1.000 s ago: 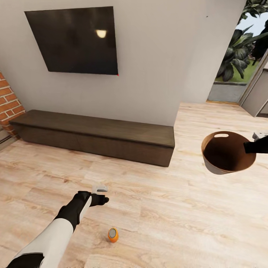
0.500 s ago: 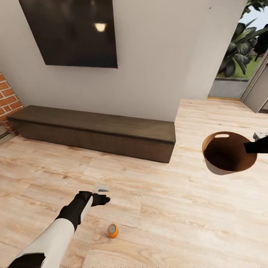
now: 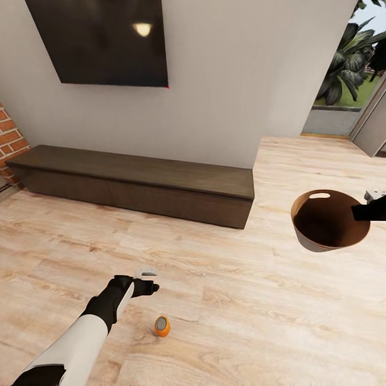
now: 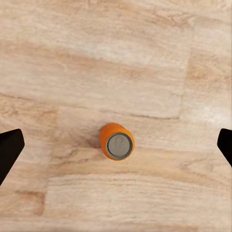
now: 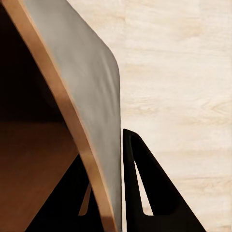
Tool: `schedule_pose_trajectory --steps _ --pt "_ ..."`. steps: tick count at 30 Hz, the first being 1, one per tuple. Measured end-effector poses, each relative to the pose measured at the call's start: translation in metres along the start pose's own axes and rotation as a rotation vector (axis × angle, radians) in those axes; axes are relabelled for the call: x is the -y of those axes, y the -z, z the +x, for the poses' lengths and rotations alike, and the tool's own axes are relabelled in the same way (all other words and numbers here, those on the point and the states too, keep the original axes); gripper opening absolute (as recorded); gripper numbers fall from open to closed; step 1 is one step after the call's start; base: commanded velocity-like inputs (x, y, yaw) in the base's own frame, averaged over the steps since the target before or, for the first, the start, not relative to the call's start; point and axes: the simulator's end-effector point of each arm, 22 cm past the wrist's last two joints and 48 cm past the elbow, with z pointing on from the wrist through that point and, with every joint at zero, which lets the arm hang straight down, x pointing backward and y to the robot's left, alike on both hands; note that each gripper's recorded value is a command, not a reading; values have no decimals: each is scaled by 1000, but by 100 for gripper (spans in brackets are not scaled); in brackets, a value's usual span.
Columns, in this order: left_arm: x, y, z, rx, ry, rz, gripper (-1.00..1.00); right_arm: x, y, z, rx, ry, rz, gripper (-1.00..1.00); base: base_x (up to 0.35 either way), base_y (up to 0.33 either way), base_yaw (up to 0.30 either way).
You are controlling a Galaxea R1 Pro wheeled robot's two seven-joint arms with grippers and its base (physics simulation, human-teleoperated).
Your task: Put the three can of soda from the living room inside the tash can in the kitchen.
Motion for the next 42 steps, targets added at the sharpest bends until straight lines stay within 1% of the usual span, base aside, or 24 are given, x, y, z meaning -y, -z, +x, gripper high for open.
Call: schedule_pose_trajectory --steps 30,32,36,40,42 --pt "-9 -72 53 -44 6 1 100 -14 -78 47 -42 11 9 -100 0 0 0" --pt "-9 -77 57 -47 6 1 100 -13 -83 51 -48 16 15 -100 0 0 0" --pt "-10 -87 65 -52 7 1 100 -3 -93 60 -68 56 78 -100 0 0 0" --pt "-12 -97 72 -58 8 1 100 -12 -104 66 -70 43 53 -100 0 0 0" --pt "-12 -101 76 -61 8 1 100 -12 -110 70 -75 47 59 -100 0 0 0"
